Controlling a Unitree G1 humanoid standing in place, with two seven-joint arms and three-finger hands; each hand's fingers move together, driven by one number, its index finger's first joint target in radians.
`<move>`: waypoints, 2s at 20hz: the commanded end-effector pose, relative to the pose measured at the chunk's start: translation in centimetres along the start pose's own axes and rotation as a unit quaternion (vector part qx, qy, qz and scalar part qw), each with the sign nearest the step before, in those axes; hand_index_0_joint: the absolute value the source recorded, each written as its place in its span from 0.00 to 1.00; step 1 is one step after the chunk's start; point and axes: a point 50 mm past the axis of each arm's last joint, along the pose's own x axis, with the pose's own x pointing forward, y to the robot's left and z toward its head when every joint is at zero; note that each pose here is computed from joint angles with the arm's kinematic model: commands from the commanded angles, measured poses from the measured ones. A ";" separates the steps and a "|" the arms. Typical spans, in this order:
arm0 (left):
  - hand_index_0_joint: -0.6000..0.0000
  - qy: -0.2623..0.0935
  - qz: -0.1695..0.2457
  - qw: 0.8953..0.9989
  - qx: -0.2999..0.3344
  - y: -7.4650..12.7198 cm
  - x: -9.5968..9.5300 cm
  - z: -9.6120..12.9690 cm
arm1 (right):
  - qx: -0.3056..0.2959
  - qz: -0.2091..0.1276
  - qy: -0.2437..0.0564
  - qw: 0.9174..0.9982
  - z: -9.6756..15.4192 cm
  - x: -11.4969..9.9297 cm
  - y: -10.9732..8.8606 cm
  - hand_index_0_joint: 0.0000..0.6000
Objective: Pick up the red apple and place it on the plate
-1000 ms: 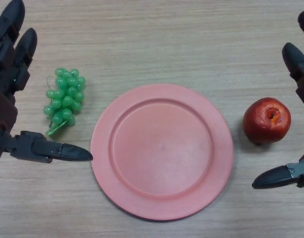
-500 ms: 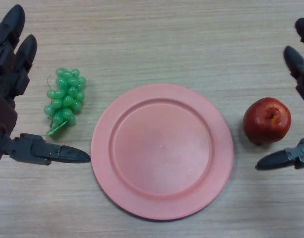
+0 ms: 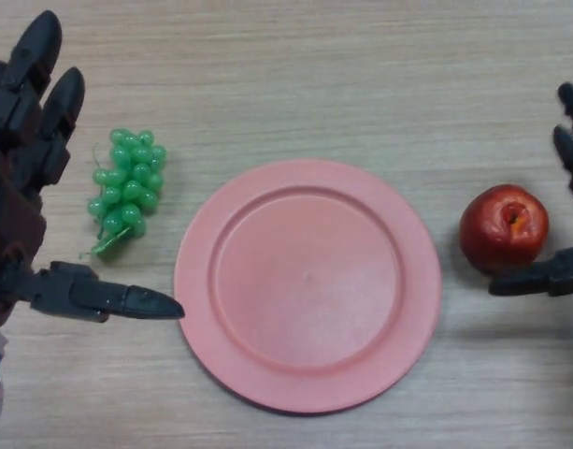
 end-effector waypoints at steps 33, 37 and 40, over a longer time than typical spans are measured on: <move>1.00 -0.126 0.029 0.992 0.012 2.0 -0.3 3.4 | 0.012 0.105 -0.054 0.993 7.1 0.1 15.2 0.67; 1.00 -0.124 0.034 0.991 0.024 2.0 -0.2 3.3 | -0.030 0.131 -0.061 0.989 7.8 0.2 15.6 0.00; 1.00 -0.124 0.029 0.991 0.037 1.9 -0.2 3.4 | 0.037 0.128 -0.086 0.987 11.0 -0.1 14.0 0.00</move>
